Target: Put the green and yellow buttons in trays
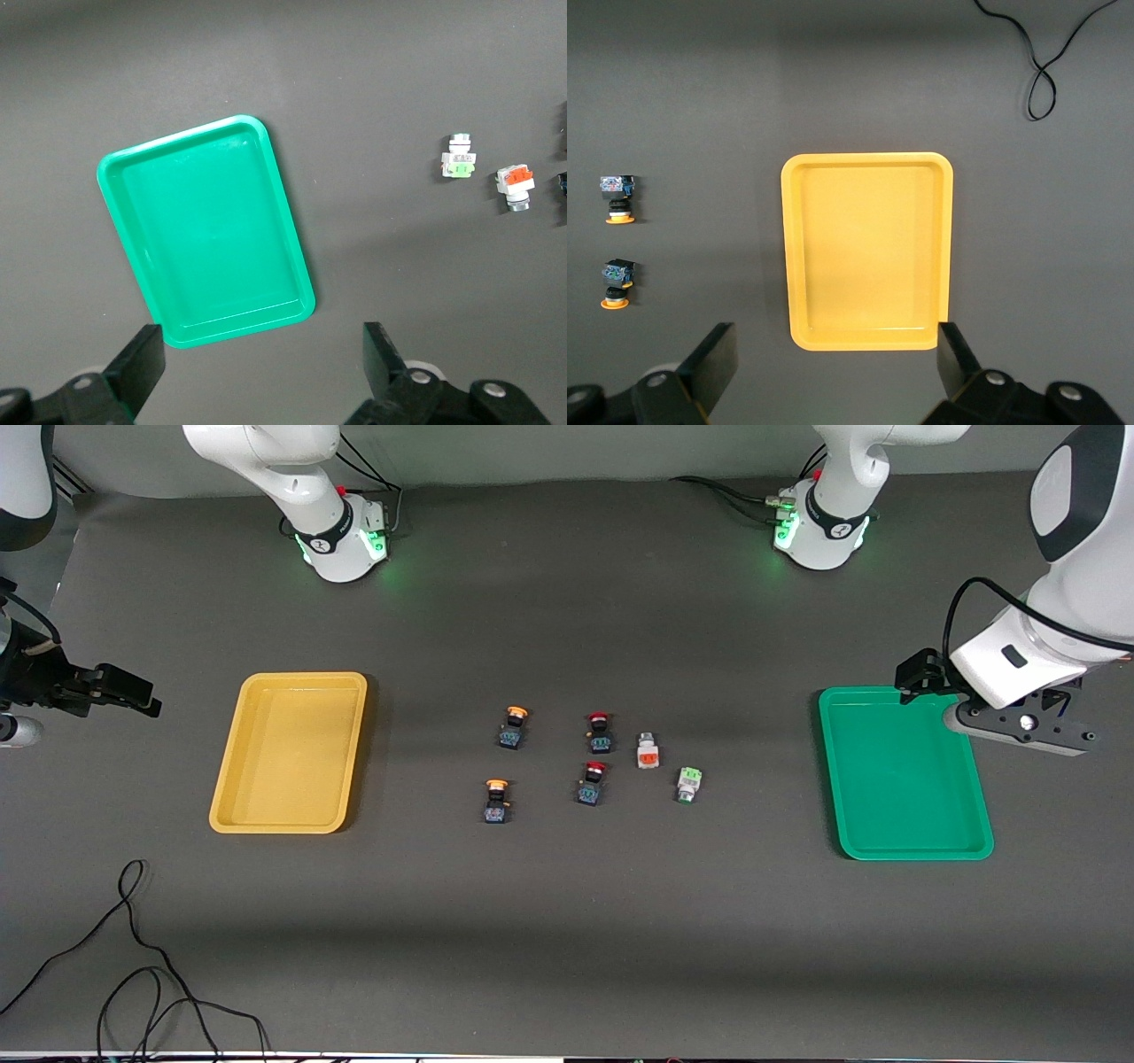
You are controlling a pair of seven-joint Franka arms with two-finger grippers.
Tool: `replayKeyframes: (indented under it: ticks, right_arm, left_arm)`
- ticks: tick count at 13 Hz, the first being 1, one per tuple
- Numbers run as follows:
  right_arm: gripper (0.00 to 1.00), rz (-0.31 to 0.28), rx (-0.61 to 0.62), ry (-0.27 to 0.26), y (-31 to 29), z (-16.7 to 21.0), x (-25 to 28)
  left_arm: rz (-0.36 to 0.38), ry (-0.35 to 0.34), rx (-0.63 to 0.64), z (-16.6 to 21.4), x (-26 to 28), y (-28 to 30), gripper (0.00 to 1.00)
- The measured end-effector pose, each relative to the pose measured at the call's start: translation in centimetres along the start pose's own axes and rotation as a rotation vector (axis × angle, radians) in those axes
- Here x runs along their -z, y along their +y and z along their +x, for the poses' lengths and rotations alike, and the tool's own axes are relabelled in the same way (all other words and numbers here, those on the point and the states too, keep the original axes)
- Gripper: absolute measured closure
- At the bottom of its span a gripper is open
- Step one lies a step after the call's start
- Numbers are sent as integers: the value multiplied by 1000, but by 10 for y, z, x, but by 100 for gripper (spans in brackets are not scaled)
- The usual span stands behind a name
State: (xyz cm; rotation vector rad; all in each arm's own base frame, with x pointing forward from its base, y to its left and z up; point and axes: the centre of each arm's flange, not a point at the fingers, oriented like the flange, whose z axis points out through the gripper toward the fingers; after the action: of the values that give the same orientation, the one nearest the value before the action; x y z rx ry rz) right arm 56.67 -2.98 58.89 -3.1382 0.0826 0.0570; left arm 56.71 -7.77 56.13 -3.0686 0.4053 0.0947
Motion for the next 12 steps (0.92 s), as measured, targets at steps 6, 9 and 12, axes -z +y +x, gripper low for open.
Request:
replayKeyframes:
  ticks: [6, 9, 12]
  right_arm:
    - [0, 0, 9, -5, -5, 0, -2]
    - [0, -1, 70, -36, -46, -2, -17]
    - [0, 35, 58, -82, -100, -12, -38]
  left_arm:
    - [-1, -11, 92, 7, -6, 35, 0]
    - [3, -47, 120, 20, -31, 96, 0]
    - [7, -75, 149, 42, -79, 143, 0]
